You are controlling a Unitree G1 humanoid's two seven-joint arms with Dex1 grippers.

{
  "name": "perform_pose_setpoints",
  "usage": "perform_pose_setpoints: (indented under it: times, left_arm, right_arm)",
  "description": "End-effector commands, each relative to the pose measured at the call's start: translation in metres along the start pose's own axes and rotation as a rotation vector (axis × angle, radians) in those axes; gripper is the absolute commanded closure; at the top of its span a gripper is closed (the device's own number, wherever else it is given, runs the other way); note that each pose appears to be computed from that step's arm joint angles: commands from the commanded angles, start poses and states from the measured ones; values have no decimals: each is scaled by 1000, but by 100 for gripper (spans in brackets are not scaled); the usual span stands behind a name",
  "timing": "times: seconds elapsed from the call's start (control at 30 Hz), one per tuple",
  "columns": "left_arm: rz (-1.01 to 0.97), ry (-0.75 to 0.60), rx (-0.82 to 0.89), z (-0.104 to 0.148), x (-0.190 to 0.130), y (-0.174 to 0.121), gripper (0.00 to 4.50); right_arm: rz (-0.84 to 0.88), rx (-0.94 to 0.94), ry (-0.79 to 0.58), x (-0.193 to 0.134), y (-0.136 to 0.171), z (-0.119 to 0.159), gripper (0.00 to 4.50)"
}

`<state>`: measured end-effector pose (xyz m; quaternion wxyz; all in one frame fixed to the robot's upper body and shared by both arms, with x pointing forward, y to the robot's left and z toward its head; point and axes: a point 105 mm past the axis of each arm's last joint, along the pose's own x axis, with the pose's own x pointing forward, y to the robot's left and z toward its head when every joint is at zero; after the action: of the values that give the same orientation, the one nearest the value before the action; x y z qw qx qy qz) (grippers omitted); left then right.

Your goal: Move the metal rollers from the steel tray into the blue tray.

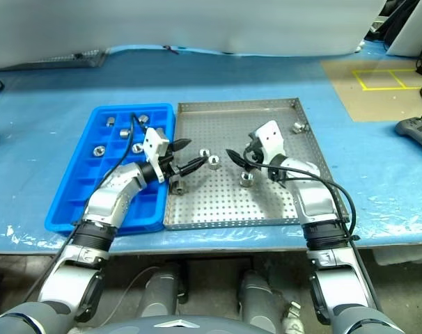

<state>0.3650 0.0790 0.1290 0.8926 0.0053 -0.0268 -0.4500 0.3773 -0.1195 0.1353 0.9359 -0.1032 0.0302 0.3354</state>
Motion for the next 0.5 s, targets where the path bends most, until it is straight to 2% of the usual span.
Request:
perform_pose_setpoints:
  times: [0.03,0.5]
  left_arm:
    - [-10,-5,6,1,1,-5,0]
    - [-24,3,-1,-1,2,-9,0]
  right_arm:
    - [2,-37,-39,1,-2,13,2]
    - [3,-39,-31,0,-1,11,2]
